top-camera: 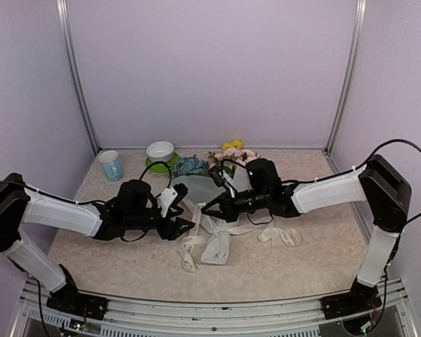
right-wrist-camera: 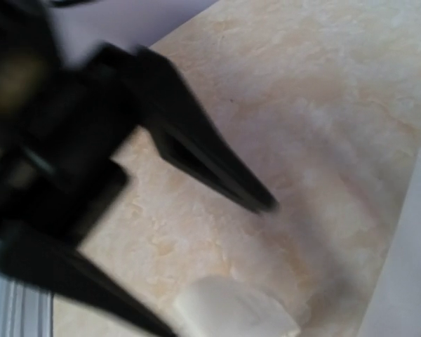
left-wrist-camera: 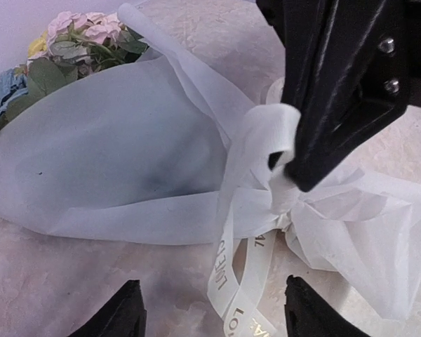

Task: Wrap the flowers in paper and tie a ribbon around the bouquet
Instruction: Pass from the right arm to the left

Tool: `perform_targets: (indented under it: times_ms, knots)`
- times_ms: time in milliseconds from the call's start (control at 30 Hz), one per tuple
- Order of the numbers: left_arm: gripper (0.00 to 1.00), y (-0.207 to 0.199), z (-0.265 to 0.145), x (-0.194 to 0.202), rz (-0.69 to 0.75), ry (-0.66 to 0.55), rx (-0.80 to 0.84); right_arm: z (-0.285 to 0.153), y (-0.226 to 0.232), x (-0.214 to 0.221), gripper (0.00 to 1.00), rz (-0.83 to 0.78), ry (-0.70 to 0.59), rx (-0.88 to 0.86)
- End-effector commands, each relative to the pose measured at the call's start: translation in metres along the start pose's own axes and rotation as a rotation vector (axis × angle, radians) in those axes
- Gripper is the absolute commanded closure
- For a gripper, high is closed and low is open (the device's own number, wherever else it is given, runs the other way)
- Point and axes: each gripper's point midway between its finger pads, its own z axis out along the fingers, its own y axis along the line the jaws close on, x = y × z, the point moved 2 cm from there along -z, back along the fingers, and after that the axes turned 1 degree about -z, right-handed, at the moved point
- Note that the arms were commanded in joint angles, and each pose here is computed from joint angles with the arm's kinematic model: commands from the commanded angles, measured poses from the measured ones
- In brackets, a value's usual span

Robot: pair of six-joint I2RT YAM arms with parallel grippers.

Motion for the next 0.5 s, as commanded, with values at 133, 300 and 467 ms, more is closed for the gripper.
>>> perform_targets:
  times_ms: [133,300,467]
  knots:
    - [0.44,0.004,0.034,-0.014,-0.005,-0.086,0.049,-0.006,0.016,-0.008,1.0,-0.032,-0.03,-0.056]
    - [0.62,0.011,0.059,-0.005,-0.033,-0.035,0.034,-0.009,0.018,-0.008,1.0,-0.038,-0.031,-0.056]
    - [1.0,0.019,0.043,-0.026,-0.032,-0.102,-0.029,-0.011,0.016,-0.002,1.0,-0.033,-0.011,-0.031]
